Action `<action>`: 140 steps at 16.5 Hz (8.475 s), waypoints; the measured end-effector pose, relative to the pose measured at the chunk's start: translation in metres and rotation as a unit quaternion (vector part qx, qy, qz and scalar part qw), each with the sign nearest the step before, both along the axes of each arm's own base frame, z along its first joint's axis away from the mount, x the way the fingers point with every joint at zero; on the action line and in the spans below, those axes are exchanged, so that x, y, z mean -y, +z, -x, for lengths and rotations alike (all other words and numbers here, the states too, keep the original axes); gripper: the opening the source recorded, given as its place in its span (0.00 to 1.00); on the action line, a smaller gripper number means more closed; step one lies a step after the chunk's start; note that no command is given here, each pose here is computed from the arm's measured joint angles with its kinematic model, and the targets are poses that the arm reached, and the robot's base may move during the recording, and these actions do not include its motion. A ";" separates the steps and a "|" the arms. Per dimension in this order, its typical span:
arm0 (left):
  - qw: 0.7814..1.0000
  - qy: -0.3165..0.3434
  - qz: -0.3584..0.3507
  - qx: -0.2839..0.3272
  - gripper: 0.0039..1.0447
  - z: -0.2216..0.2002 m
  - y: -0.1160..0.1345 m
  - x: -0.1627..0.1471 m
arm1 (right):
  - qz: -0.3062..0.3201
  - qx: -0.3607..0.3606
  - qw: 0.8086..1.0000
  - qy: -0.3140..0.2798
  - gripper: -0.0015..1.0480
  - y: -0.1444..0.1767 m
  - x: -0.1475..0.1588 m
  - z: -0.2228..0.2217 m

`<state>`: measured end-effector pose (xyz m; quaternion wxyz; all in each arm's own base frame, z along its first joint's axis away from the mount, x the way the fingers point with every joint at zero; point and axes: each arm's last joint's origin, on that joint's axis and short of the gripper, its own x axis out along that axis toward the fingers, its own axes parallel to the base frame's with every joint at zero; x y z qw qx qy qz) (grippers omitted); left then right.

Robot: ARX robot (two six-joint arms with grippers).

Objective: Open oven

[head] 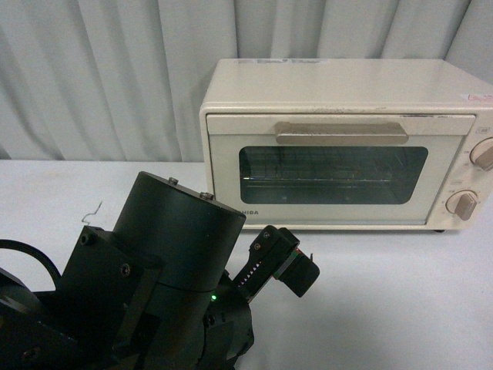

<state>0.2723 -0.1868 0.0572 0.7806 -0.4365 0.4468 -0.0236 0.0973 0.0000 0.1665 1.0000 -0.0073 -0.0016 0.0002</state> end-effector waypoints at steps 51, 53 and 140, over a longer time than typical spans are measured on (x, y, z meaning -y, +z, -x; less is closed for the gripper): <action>1.000 0.013 -0.013 0.005 0.94 -0.003 -0.002 -0.002 | 0.602 0.023 0.752 0.266 0.02 0.017 -0.076 -0.237; 1.000 0.013 -0.013 0.005 0.94 -0.003 -0.002 -0.002 | 0.601 0.016 0.751 0.272 0.02 0.012 -0.077 -0.241; 1.000 0.012 -0.017 0.006 0.94 -0.003 -0.002 -0.002 | 0.000 0.003 1.000 -0.002 0.02 0.003 0.000 -0.027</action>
